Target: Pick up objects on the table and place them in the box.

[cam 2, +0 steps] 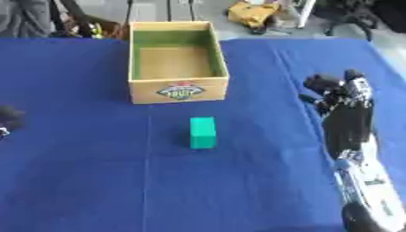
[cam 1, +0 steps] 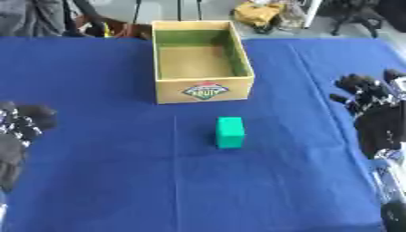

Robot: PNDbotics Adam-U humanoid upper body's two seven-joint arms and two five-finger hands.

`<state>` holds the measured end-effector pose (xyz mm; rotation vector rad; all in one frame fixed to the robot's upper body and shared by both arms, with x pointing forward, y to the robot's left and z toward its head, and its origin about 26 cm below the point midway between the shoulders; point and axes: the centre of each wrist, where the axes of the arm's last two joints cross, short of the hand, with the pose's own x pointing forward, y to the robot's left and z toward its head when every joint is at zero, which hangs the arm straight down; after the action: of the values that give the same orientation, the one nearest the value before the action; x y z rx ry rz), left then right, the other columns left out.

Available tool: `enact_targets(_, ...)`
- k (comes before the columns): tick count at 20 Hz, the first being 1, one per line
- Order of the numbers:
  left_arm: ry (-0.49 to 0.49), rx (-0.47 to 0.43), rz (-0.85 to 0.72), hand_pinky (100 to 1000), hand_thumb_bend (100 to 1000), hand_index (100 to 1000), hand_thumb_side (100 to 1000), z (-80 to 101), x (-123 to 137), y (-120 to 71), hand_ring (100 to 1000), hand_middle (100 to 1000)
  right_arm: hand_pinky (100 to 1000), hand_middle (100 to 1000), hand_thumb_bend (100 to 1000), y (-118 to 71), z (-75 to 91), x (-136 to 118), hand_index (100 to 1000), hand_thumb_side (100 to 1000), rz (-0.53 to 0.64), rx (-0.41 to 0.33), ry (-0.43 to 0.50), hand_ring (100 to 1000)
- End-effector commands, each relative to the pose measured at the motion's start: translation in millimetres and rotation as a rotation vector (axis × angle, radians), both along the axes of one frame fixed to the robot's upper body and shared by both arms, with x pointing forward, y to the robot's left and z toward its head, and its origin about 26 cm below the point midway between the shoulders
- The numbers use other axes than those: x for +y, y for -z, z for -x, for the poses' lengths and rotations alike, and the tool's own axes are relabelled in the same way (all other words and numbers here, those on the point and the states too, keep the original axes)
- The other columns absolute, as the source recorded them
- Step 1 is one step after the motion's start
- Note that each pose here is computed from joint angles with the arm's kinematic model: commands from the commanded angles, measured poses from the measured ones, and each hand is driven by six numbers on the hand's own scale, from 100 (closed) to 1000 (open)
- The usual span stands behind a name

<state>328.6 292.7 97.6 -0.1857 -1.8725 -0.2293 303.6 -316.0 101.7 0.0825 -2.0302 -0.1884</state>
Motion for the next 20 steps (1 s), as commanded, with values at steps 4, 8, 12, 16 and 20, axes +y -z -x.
enact_targets(4,0.006,-0.022,-0.016,826,414,669,1000,-0.3,1,-7.4,785,592,724,668,100,-11.7,0.4,-4,682,950,0.031,-0.036,-0.007,801)
enact_targets(8,0.007,-0.022,-0.017,826,413,669,1000,-0.3,1,-7.3,784,592,726,669,100,-14.6,0.0,-5,682,924,0.064,-0.044,-0.009,806)
enact_targets(12,0.009,-0.022,-0.018,826,413,669,1000,-0.4,1,-7.5,784,592,729,671,100,-26.1,-1.3,-9,683,867,0.212,-0.080,-0.020,810)
enact_targets(16,0.015,-0.021,-0.019,826,412,669,1000,-0.6,0,-7.2,784,592,738,689,100,-46.4,-6.4,-8,698,743,0.453,-0.151,-0.068,821)
enact_targets(20,0.020,-0.019,-0.021,826,411,669,1000,-0.8,-1,-7.0,784,592,752,717,100,-60.5,-15.2,-5,735,651,0.688,-0.208,-0.133,838)
